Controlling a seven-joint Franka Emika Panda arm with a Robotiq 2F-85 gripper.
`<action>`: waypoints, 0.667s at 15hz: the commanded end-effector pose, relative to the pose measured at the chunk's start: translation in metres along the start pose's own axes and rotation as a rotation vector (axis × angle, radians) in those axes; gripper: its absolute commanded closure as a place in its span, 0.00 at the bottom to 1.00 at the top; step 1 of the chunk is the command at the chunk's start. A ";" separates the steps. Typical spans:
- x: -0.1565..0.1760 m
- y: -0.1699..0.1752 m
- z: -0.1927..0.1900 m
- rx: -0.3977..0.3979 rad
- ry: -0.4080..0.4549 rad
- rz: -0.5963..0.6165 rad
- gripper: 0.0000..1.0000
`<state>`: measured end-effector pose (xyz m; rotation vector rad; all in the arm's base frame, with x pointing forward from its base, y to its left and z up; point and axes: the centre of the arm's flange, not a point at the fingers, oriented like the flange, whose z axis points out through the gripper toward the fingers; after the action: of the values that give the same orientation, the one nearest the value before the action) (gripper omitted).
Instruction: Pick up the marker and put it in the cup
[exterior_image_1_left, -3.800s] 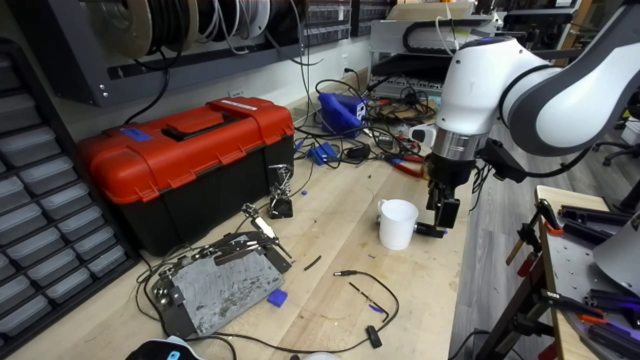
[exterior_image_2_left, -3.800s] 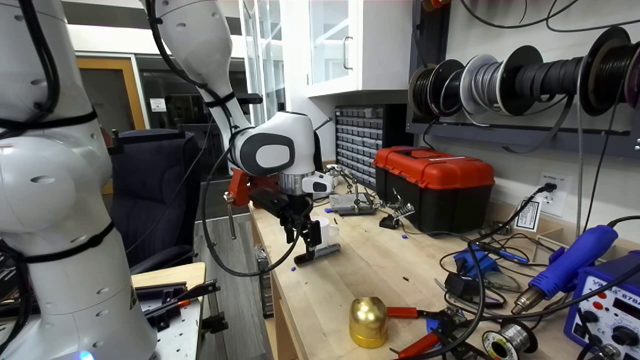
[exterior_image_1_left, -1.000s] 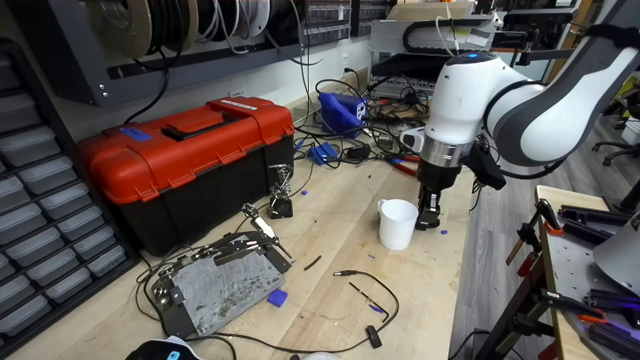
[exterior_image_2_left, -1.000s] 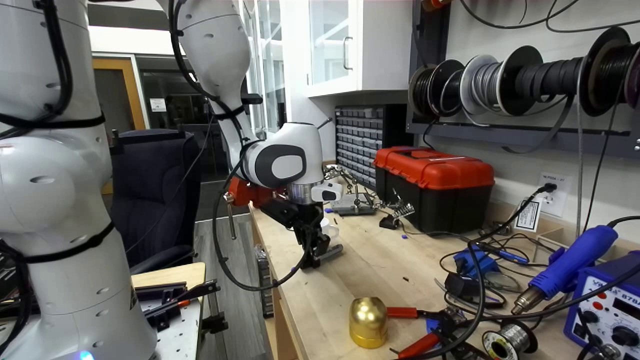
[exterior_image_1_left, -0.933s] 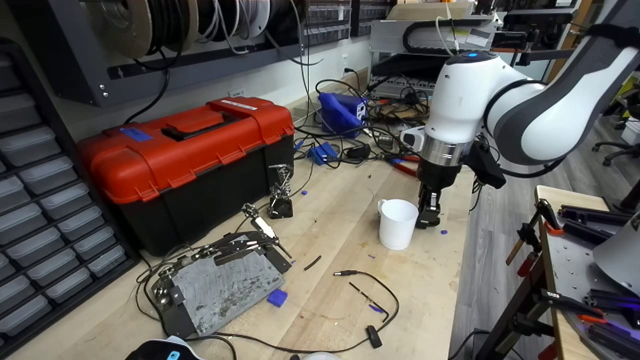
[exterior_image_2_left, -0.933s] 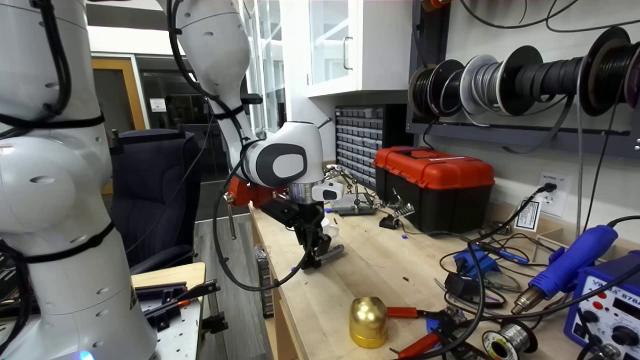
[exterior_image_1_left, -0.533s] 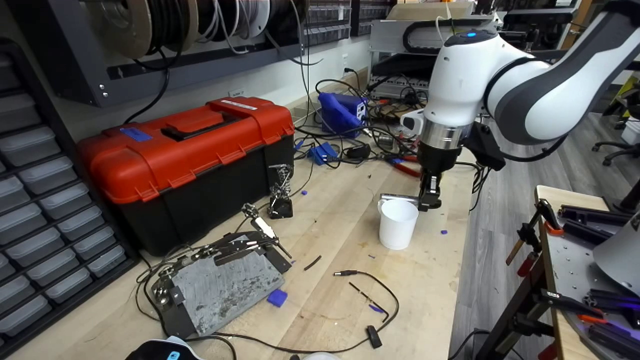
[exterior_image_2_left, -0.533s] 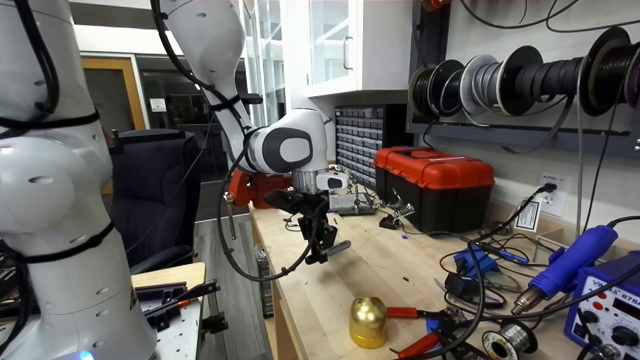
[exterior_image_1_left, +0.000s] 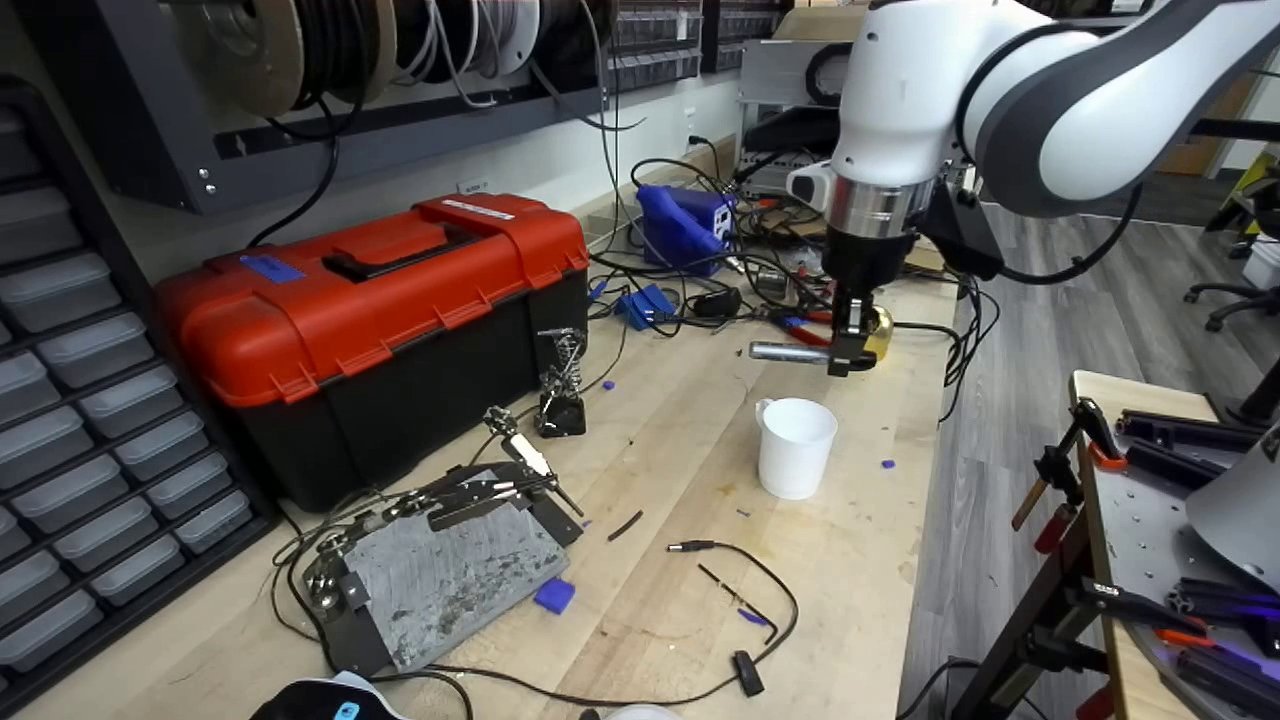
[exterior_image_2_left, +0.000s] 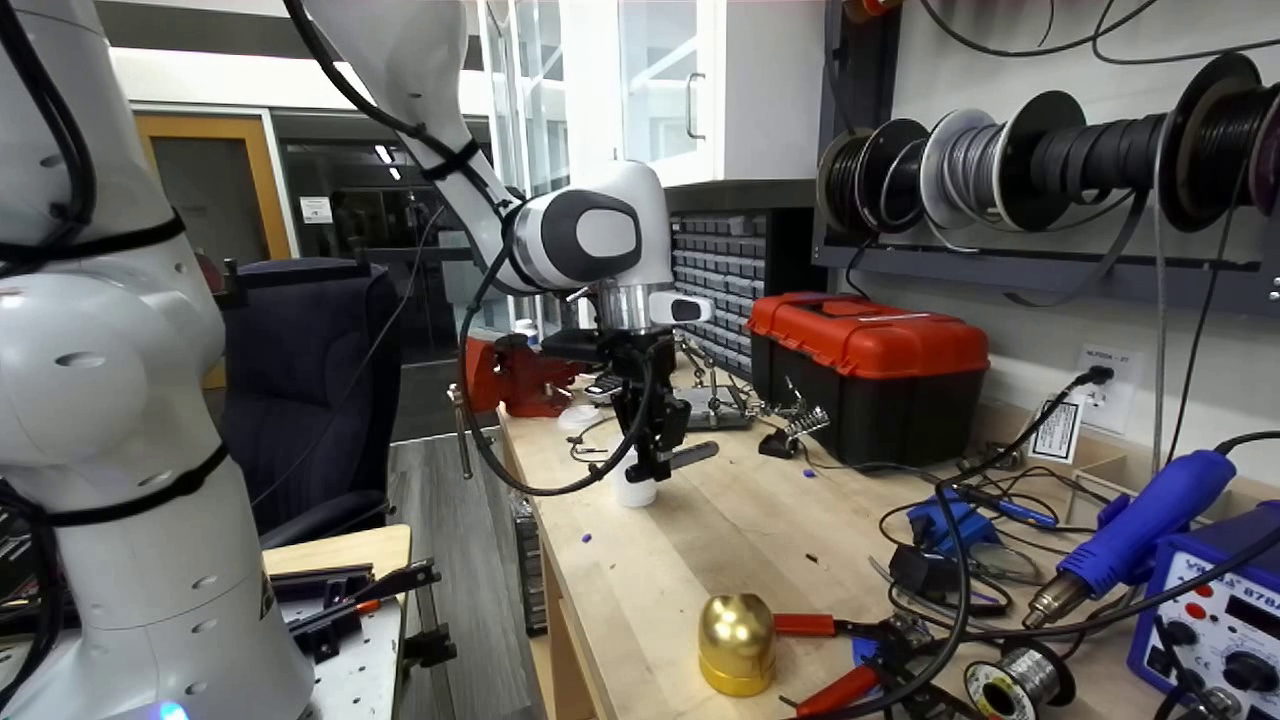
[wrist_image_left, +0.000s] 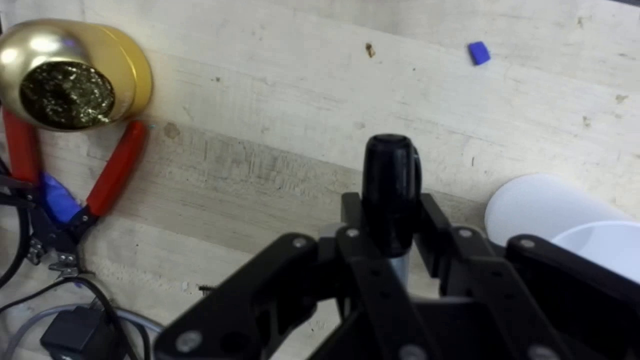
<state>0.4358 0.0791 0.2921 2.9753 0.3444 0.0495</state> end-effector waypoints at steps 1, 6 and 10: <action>0.007 0.006 -0.040 0.010 -0.013 0.031 0.93; 0.016 0.002 -0.065 0.090 -0.059 0.076 0.93; 0.020 -0.001 -0.072 0.155 -0.134 0.081 0.93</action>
<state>0.4513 0.0933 0.3478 3.0976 0.2186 -0.0891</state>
